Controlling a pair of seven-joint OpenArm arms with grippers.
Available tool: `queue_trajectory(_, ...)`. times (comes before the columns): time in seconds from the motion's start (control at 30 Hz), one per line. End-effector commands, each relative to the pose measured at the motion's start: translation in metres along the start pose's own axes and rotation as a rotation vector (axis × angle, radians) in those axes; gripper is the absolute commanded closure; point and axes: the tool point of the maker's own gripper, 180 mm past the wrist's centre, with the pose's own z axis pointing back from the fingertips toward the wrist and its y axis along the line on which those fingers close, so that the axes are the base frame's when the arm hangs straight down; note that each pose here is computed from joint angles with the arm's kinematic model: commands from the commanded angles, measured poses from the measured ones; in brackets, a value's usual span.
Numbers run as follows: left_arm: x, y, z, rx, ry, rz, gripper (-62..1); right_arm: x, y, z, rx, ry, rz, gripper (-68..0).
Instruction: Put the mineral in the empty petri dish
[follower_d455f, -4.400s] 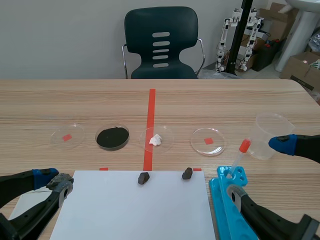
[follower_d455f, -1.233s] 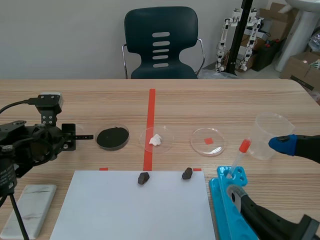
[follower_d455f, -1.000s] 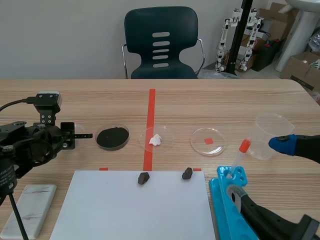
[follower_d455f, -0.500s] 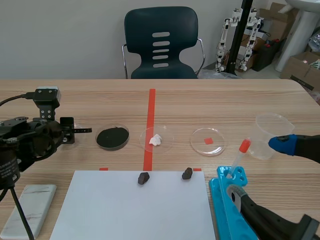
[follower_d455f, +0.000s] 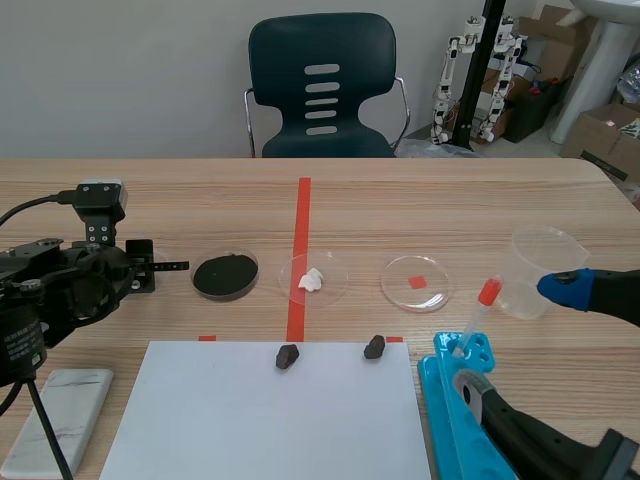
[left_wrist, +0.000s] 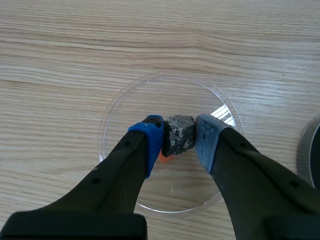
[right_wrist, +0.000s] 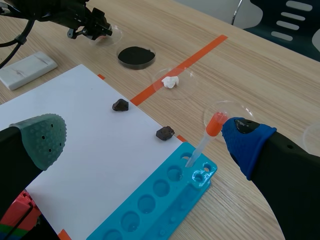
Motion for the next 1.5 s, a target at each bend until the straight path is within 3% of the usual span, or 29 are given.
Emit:
queue_trajectory(0.0,0.017,-0.001,-0.001,-0.003,-0.042,-0.001,-15.1,0.011,-0.001,-0.003,0.000,-0.042,0.002,-67.9)
queue_trajectory(0.1,0.017,-0.001,-0.001,-0.003,-0.043,-0.001,-23.4,0.011,-0.001,-0.003,0.000,-0.042,0.002,-67.9)
queue_trajectory(0.27,0.018,0.000,-0.001,-0.003,-0.044,-0.001,-30.3,0.011,-0.001,-0.003,0.000,-0.042,0.002,-67.9)
queue_trajectory(0.33,0.018,0.000,-0.001,-0.003,-0.043,-0.001,-37.7,0.011,-0.001,-0.003,0.000,-0.042,0.002,-67.9)
queue_trajectory(0.4,0.017,0.000,-0.001,-0.003,-0.043,-0.001,-49.4,0.011,-0.001,-0.003,0.000,-0.042,0.002,-67.9)
queue_trajectory(0.57,0.018,0.001,-0.001,-0.001,-0.046,-0.003,-61.5,0.011,-0.001,-0.003,0.000,-0.042,0.002,-67.9)
queue_trajectory(1.0,0.018,0.016,0.000,0.015,-0.045,-0.011,-62.3,0.011,-0.001,-0.003,0.000,-0.042,0.002,-67.9)
queue_trajectory(1.47,0.028,0.010,0.011,-0.027,-0.098,-0.029,-62.3,0.011,-0.001,-0.003,0.000,-0.042,0.002,-67.9)
